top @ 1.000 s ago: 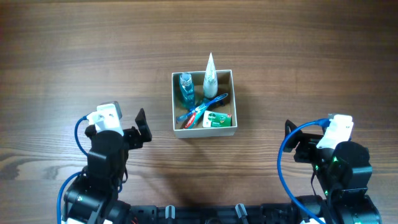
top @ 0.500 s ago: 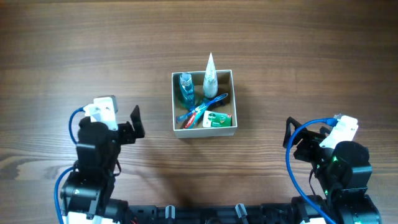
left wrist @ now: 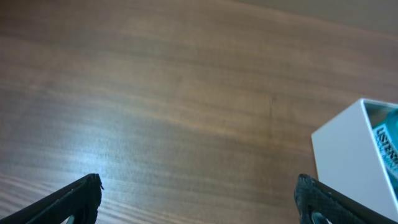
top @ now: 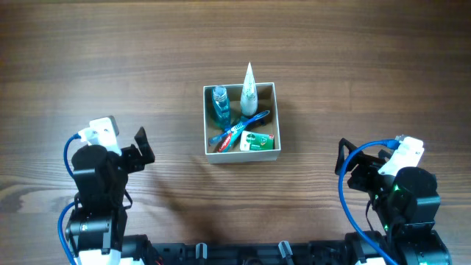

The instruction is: Pack container

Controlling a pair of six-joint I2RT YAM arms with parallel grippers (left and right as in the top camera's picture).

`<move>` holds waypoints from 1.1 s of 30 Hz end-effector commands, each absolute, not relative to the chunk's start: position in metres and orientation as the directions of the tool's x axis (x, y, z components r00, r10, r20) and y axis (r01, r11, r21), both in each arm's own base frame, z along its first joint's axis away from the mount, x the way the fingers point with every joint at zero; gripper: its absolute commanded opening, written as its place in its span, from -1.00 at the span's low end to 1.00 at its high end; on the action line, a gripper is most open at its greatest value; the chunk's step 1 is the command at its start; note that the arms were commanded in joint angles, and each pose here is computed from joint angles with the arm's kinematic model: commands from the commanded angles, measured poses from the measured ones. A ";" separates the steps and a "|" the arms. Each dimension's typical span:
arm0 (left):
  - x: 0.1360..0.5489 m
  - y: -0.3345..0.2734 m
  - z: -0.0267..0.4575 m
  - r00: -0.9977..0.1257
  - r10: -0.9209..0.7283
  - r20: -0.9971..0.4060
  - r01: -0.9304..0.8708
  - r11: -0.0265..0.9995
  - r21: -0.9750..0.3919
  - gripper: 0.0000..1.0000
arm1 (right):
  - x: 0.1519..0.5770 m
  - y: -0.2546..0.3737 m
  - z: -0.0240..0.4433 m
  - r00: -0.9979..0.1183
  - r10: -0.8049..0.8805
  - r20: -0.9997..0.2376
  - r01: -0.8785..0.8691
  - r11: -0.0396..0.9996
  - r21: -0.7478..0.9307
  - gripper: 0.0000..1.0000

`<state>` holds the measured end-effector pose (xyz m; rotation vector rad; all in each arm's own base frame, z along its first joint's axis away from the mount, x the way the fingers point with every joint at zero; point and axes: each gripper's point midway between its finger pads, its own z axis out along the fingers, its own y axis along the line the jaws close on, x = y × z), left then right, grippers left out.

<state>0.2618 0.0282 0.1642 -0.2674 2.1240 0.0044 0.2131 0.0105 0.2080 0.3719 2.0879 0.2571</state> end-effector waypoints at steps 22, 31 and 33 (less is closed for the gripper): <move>0.245 0.024 0.139 -0.614 -0.181 -0.768 -0.179 0.980 -0.089 1.00 | 0.171 -0.012 0.216 -0.317 0.297 -0.900 0.174 0.952 0.253 0.99; 0.245 0.024 0.139 -0.614 -0.182 -0.768 -0.179 0.980 -0.089 1.00 | 0.215 0.025 0.230 -0.067 0.021 -0.998 -0.123 0.992 0.029 0.99; 0.245 0.024 0.139 -0.614 -0.181 -0.768 -0.179 0.980 -0.089 1.00 | 0.224 0.024 0.237 0.019 0.022 -1.000 -0.120 0.993 0.020 1.00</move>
